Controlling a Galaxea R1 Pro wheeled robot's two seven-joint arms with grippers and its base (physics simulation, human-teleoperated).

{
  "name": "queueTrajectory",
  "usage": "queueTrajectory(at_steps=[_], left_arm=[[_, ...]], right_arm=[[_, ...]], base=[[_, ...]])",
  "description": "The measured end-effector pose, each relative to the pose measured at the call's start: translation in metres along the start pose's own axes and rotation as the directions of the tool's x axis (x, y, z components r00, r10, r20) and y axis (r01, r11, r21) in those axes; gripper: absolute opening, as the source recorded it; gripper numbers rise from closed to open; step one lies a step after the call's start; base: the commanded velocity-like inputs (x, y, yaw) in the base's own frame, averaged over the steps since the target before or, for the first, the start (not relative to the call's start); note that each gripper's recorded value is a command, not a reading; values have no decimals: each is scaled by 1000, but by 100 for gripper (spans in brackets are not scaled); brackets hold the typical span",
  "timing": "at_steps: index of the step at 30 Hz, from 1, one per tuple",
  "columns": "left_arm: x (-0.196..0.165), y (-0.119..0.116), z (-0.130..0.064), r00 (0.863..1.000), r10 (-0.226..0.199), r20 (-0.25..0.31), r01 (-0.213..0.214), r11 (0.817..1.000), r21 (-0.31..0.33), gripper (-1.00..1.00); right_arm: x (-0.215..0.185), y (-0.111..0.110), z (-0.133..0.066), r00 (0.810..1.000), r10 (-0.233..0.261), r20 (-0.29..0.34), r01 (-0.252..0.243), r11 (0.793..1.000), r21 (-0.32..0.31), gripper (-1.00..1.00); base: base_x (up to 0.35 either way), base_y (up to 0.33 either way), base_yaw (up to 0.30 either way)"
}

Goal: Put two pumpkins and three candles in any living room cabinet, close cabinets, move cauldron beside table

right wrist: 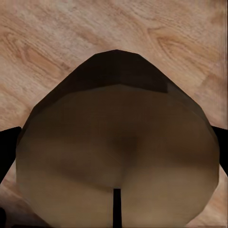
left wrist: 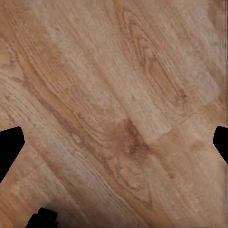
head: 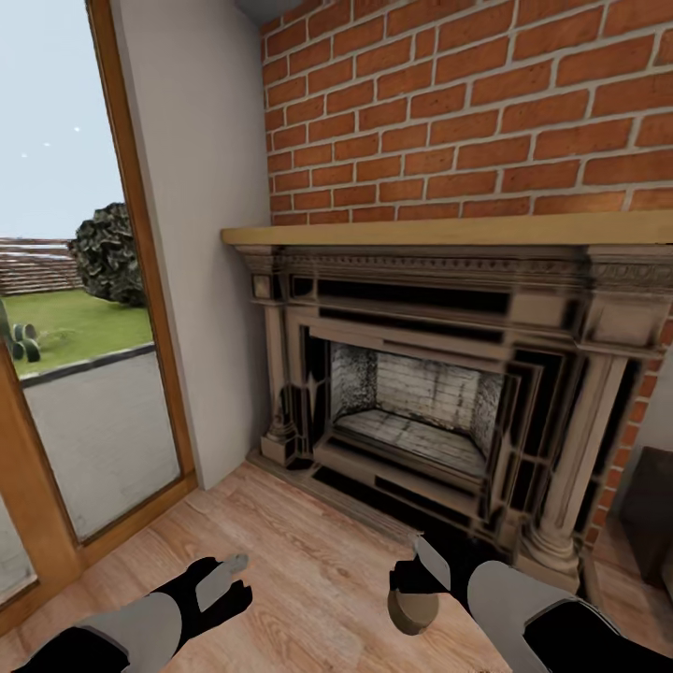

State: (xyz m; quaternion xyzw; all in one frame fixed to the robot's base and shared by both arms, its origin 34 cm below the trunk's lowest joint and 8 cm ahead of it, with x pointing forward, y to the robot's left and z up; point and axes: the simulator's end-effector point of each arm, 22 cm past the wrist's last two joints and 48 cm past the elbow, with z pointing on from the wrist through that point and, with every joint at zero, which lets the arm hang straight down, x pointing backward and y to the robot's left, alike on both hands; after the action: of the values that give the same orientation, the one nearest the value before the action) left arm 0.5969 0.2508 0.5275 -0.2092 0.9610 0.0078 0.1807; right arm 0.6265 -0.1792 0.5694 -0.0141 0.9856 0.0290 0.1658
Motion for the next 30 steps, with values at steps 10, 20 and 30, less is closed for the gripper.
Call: queueTrajectory(at_steps=[10, 20, 30], left_arm=[[-11, -3, -20, 1000, 2, 7, -2, 1000, 2, 100], [-21, -5, -39, 1000, 1, 12, -1, 1000, 4, 100], [-30, -7, -56, 1000, 1, 14, -1, 1000, 5, 100]], right_arm=[[-11, 1, -21, 1000, 0, 7, 0, 1000, 0, -100], [-21, 2, -40, 1000, -1, 12, 1, 1000, 0, -100], [-29, 3, -58, 1000, -2, 12, 2, 1000, 2, -100]], base=[[0, 0, -268], [0, 0, -284], [0, 0, -278]])
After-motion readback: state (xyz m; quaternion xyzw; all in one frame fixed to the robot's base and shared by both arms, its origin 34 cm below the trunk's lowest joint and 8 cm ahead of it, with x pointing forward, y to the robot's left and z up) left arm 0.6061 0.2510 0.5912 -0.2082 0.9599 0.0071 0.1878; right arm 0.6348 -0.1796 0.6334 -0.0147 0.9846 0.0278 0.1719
